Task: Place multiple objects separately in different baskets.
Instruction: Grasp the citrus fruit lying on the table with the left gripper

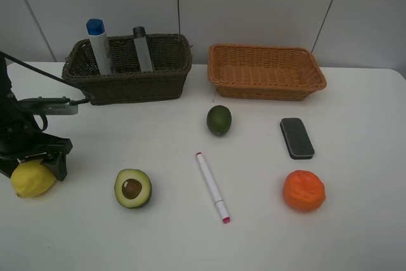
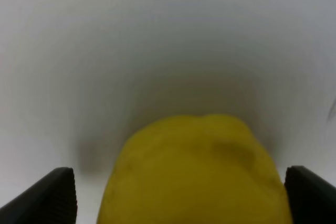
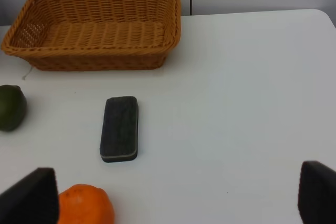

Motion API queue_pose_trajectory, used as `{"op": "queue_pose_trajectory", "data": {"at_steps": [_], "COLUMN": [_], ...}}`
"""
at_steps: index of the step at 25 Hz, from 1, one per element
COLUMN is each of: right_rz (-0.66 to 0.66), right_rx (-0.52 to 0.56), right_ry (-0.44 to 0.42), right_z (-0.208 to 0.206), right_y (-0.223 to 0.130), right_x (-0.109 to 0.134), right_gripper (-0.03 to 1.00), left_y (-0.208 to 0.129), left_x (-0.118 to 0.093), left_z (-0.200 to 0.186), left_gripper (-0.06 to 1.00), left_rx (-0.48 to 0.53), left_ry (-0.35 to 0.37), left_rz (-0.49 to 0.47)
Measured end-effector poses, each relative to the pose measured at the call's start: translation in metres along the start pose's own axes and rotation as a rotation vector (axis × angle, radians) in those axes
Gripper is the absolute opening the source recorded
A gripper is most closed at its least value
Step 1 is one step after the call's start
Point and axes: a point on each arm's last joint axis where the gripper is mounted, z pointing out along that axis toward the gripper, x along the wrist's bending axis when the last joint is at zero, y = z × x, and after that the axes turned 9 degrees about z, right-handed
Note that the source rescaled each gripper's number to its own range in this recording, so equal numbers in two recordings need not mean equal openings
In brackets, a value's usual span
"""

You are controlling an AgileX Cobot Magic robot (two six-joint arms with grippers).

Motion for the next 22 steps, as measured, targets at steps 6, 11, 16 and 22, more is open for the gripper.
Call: {"op": "queue_pose_trajectory", "data": {"at_steps": [6, 11, 16, 22], "right_rz": [0.0, 0.0, 0.0, 0.0], "right_rx": [0.0, 0.0, 0.0, 0.0], "right_ry": [0.0, 0.0, 0.001, 0.001], "right_z": [0.0, 0.0, 0.0, 0.0], "right_y": [0.0, 0.0, 0.0, 0.0], "right_x": [0.0, 0.0, 0.0, 0.0], "right_gripper": [1.0, 1.0, 1.0, 1.0], "left_y": [0.0, -0.002, -0.004, 0.005], "left_x": [0.0, 0.0, -0.001, 0.0], "left_z": [0.0, 0.0, 0.0, -0.011], "left_gripper": [0.99, 0.78, 0.58, 0.58], "left_rx": [0.002, 0.022, 0.041, 0.076], "left_ry": [0.0, -0.005, -0.008, -0.024], "left_rz": [0.027, 0.028, 0.029, -0.014]}}
